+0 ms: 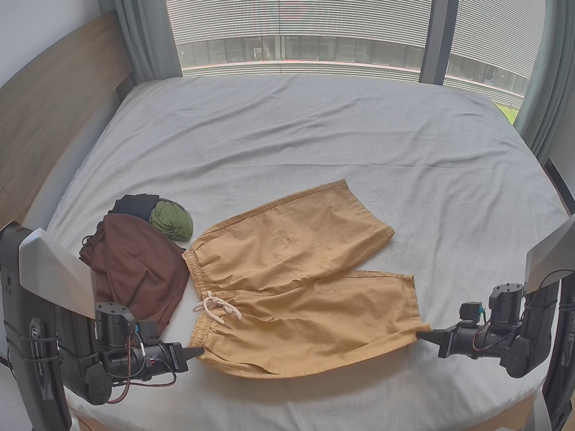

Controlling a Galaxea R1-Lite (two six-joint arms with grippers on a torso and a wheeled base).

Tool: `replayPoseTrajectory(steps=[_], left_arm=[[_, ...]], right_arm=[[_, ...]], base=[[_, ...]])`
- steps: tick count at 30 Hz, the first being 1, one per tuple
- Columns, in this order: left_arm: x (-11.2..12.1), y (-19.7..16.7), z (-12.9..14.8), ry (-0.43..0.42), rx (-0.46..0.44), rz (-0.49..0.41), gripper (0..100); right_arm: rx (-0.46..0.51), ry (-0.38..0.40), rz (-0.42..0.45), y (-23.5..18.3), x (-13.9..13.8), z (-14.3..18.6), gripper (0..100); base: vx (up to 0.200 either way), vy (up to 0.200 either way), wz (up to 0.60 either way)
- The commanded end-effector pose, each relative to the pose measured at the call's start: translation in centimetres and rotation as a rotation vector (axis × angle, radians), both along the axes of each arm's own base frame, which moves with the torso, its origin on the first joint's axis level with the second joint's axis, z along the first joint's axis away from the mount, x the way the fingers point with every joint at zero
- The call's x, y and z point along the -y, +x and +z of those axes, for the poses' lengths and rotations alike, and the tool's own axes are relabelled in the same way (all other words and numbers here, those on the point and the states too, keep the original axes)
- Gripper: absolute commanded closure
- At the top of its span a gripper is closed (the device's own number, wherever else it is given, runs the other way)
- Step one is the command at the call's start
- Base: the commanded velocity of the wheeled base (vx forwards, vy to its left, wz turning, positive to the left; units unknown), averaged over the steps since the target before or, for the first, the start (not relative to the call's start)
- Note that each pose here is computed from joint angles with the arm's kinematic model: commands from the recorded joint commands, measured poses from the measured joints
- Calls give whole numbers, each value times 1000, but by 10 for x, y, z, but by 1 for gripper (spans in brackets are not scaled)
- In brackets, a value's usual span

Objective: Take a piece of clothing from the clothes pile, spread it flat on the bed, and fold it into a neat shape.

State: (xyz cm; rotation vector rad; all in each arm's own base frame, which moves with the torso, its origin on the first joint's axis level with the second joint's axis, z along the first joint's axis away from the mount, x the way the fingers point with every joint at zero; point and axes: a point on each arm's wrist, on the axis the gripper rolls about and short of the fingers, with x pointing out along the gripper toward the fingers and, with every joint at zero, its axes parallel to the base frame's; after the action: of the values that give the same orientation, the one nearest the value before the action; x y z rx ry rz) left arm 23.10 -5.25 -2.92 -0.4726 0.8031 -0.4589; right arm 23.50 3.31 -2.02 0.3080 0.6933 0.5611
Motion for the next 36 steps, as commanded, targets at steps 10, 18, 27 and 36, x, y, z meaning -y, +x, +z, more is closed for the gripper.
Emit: replayPoseTrajectory(steps=[10, 18, 27, 36], left_arm=[[6, 23, 18, -54, 110, 61, 100], [11, 31, 21, -69, 130, 96, 100], [16, 40, 29, -114, 156, 149, 100], [19, 47, 36, -152, 173, 189, 100]], right_arm=[[242, 80, -27, 47, -8, 38, 100], [319, 95, -35, 68, -8, 47, 100], [357, 117, -42, 90, -10, 59, 100], [418, 137, -36, 114, -15, 75, 100]], base=[[0, 0, 0], [0, 0, 0], [0, 0, 0], [0, 0, 0]])
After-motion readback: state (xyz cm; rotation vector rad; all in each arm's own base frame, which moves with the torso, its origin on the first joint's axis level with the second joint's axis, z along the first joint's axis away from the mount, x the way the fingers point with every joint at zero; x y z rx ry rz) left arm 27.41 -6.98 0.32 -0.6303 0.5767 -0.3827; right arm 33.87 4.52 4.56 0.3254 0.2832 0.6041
